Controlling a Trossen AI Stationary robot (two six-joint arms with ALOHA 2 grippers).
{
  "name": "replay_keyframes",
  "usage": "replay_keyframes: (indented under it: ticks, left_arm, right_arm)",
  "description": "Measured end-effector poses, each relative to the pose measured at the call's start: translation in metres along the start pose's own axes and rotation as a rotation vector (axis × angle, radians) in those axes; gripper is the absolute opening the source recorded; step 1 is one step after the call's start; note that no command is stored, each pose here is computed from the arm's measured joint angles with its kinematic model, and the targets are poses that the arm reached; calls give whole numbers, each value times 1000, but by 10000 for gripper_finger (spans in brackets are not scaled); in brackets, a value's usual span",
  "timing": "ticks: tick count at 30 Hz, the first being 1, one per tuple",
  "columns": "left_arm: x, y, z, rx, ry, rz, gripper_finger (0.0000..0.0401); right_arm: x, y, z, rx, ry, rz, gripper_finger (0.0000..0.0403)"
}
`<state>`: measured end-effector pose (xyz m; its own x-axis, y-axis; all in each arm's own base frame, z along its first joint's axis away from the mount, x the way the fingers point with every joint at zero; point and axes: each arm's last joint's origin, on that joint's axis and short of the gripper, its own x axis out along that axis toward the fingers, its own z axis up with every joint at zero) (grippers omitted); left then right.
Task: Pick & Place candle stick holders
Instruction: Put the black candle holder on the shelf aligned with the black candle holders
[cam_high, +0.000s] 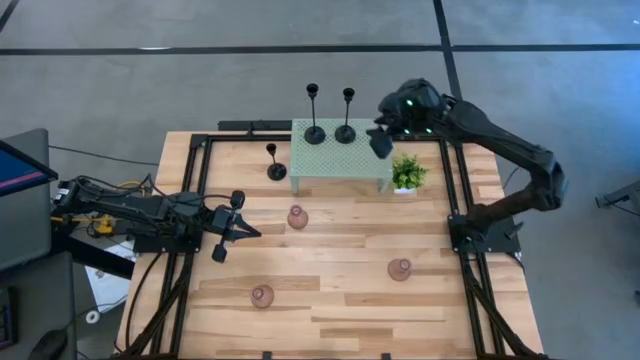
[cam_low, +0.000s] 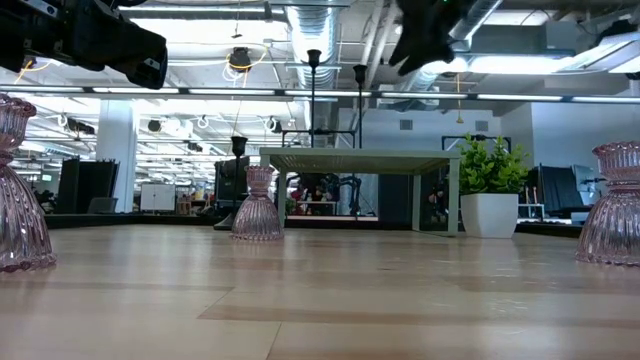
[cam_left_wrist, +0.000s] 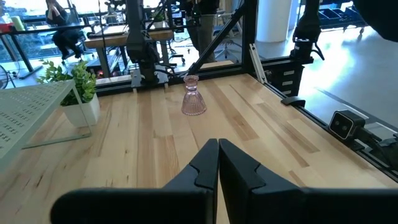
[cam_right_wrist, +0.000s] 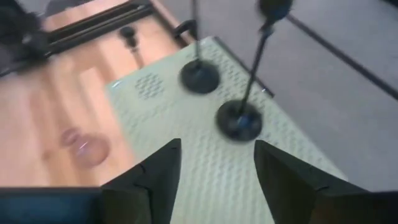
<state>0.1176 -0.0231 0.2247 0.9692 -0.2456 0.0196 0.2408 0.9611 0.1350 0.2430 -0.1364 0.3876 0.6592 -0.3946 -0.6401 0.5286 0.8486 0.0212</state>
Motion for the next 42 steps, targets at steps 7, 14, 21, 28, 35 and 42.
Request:
replay_keyframes:
  ticks: [7,14,21,28,35,42]
  left_arm:
    - [0,0,0,0,0,0,12]
    - [0,0,0,0,0,0,12]
    - [0,0,0,0,0,0,12]
    - [0,0,0,0,0,4,12]
    - [0,5,-1,0,24,183,12]
    - [0,7,-2,0,41,232,12]
  right_arm:
    - [-48,42,-23,-63,78,132,132]
    - [-77,90,-42,-168,64,173,61]
    - [-90,133,-69,-316,24,191,10]
    - [-74,160,-118,-389,86,169,3]
    - [-33,170,-158,-392,15,170,1]
    - [3,172,-197,-320,-75,236,1]
